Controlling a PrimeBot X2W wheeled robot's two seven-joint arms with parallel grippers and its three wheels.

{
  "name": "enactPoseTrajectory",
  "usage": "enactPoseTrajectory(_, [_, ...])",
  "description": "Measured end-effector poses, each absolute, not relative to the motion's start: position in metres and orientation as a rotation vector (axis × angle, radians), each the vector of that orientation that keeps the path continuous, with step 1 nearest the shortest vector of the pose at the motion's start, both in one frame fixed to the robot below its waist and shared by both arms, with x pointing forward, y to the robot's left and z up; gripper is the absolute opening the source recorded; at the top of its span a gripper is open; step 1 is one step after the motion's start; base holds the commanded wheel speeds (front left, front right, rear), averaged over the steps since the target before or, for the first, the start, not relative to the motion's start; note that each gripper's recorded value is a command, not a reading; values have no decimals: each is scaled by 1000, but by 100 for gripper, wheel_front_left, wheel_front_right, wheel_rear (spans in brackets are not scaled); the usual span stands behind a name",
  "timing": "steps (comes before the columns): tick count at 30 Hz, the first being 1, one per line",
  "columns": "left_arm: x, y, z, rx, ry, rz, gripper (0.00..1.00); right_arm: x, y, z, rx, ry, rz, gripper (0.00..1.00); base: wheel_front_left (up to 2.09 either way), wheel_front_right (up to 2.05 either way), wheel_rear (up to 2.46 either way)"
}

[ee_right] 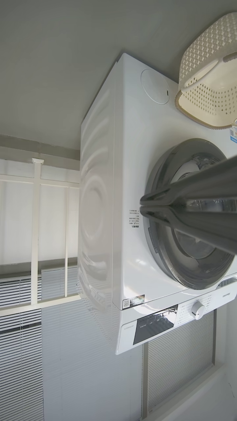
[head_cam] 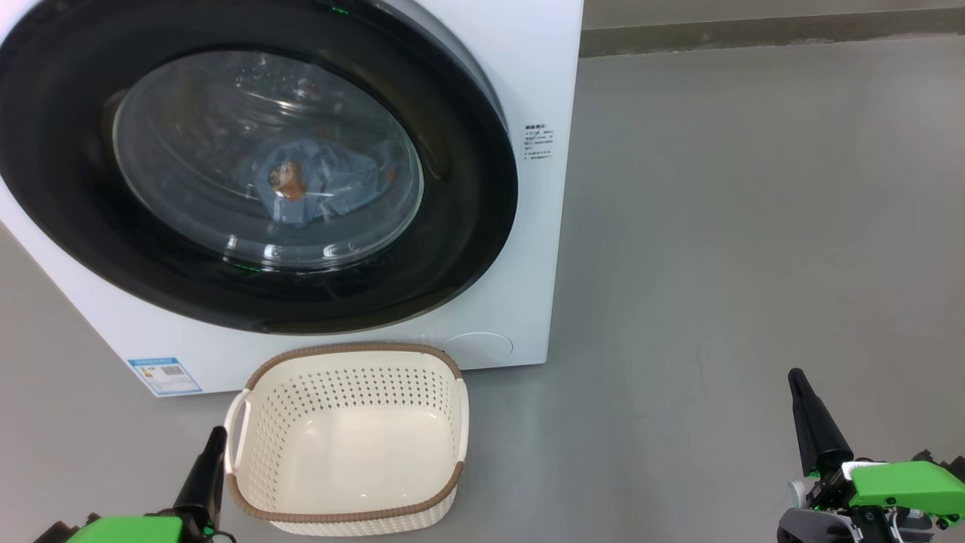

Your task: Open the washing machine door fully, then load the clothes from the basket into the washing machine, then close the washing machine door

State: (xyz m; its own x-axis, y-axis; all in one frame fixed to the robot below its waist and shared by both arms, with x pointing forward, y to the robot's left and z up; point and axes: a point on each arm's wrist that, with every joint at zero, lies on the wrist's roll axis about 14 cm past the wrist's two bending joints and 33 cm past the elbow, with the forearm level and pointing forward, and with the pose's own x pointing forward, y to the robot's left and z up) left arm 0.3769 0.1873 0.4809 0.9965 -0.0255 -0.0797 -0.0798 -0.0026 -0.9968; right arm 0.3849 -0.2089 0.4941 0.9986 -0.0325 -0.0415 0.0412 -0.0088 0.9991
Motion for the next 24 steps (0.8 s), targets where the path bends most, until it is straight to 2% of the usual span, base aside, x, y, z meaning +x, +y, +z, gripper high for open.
enactPoseTrajectory(24, [377, 187, 481, -1573, 83, 43, 0, 385, -209, 494, 1580, 7, -58, 0, 0, 0, 0])
